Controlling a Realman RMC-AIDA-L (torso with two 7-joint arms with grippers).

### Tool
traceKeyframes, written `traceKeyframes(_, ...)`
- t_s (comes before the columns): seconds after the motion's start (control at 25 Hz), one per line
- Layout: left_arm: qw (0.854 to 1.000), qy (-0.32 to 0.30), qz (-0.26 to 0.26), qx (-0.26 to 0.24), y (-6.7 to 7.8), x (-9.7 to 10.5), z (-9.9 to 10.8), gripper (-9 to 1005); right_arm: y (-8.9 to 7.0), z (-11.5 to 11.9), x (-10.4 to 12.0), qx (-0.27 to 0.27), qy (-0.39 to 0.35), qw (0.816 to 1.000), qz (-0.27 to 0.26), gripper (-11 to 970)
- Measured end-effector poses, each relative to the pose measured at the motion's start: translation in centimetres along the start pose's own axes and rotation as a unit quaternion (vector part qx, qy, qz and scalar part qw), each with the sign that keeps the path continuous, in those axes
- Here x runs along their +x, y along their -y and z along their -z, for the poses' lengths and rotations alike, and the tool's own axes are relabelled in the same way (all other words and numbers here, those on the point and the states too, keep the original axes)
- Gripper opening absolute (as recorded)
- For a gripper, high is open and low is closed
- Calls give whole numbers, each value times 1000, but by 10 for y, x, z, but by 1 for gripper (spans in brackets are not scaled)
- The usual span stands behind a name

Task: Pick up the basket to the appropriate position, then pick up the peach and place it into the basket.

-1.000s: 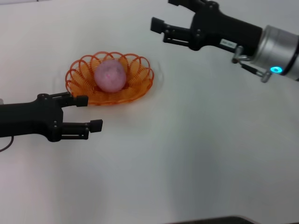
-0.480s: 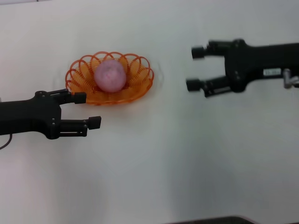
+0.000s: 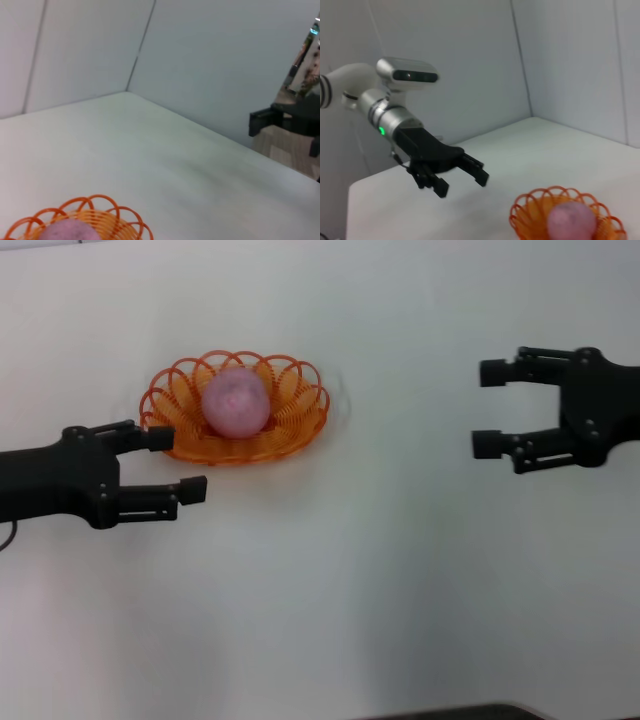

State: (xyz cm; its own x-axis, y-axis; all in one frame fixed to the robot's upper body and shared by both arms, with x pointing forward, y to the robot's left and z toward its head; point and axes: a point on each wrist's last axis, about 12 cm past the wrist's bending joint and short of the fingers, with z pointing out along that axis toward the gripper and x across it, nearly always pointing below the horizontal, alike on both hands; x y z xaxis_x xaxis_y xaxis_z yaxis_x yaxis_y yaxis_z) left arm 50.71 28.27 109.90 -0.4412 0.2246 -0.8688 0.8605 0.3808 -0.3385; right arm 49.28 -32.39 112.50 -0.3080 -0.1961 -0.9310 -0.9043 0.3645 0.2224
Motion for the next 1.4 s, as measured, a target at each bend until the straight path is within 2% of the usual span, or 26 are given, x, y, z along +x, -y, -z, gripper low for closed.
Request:
traceKeyframes(0.2,1000,14,5,-9,-1,2,4,891,-4,10,20,30,16,999,-1,957)
traceKeyframes(0.4,1000,16,2,-10,0,3,4,891,-4,5,32,32,31,999,-5,956)
traceKeyframes(0.72,999,29,4,-14,1,5,7,891,-2,1,35,49,41,998,-9,957)
traceKeyframes(1.4,999,33,5,-15,2,6,8,891,-1,-5,32,46,45,998,3,957)
